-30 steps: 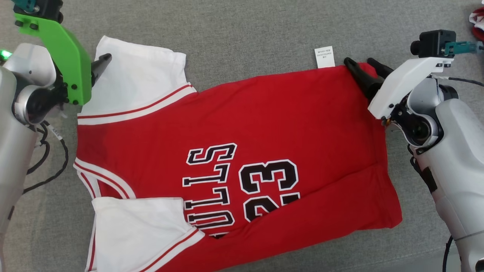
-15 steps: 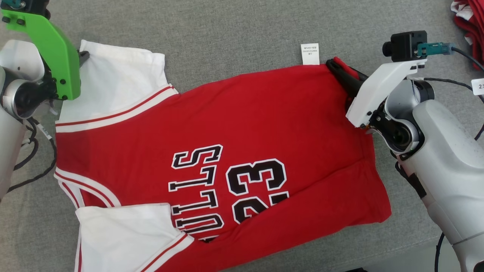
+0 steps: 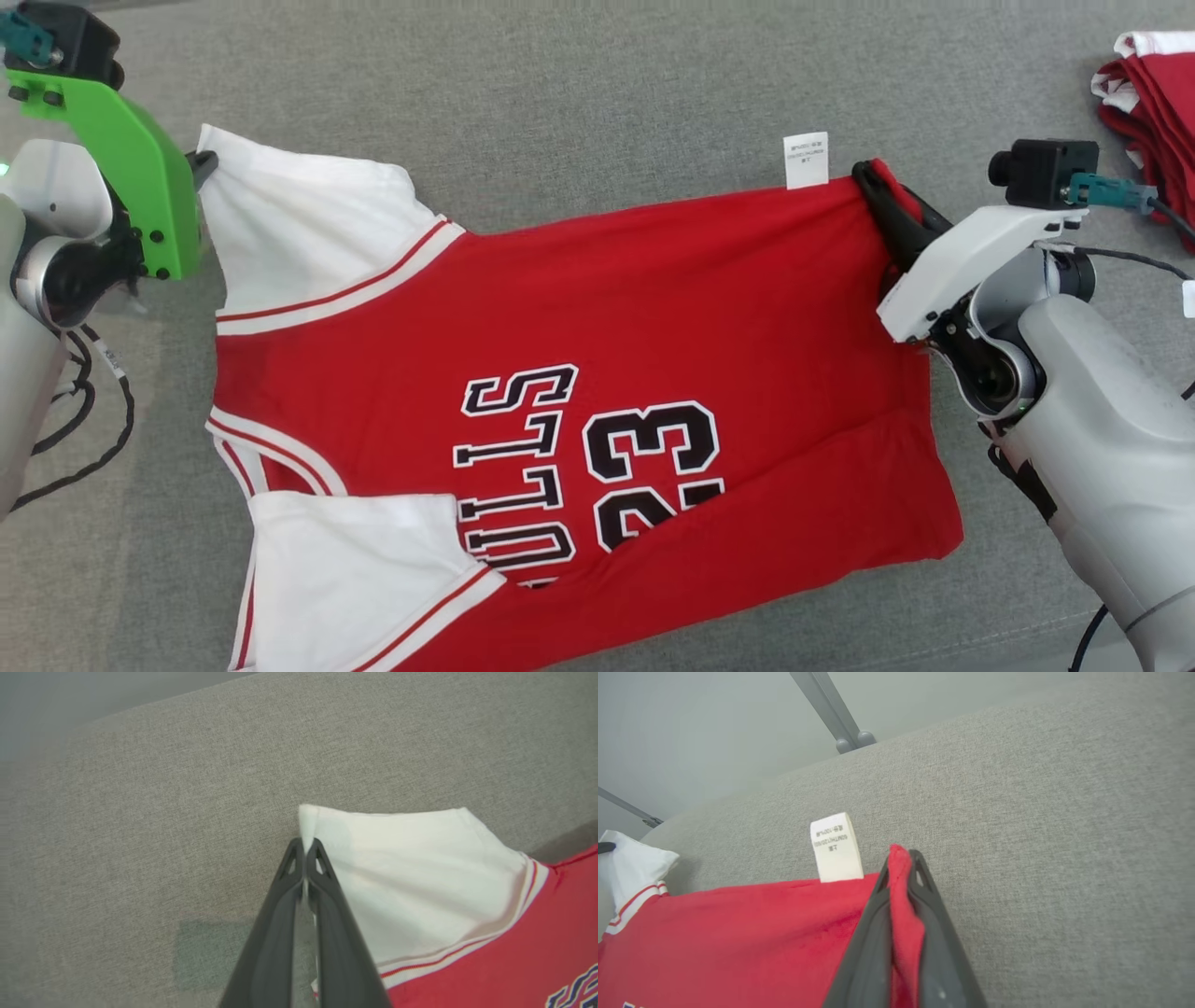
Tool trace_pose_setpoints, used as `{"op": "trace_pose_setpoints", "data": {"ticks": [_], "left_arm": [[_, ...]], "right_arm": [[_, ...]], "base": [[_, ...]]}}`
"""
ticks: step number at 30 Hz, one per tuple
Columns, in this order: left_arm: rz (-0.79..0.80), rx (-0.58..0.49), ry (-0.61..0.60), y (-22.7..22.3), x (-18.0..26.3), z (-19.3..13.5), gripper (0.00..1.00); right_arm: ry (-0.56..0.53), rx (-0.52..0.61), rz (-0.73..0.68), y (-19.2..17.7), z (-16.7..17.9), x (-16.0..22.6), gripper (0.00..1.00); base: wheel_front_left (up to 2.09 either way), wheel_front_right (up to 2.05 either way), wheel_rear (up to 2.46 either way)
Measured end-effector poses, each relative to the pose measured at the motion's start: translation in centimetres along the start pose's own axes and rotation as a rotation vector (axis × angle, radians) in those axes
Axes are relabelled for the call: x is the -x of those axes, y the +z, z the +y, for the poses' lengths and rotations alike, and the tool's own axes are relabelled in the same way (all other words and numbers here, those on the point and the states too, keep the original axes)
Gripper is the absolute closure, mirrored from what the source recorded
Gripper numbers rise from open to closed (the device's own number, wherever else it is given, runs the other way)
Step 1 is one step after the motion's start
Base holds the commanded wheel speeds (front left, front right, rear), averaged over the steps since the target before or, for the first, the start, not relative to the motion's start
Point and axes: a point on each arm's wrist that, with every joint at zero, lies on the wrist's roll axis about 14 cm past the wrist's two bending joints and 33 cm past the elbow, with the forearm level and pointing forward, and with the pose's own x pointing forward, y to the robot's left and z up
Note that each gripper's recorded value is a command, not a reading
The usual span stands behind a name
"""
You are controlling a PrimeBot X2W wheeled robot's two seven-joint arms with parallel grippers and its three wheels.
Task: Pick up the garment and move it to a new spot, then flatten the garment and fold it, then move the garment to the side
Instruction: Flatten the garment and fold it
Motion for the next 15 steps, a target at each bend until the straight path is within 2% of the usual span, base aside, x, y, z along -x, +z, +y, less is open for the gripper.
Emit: {"op": "trace_pose_setpoints", "data": {"ticks": [8,15], "left_arm": [[-0.045,0.009,0.004,0.2,3.9,-0.5,1.00],[0.068,0.019,-0.038,-2.2,7.1,-1.9,1.00]], "right_arm": [[0.017,0.012,-0.029,0.7,1.3,1.1,1.00],[0.021,0.062,0.011,0.3,1.4,3.0,1.00]], "base": [[0.00,0.00,0.00],[0.00,0.00,0.00]]}}
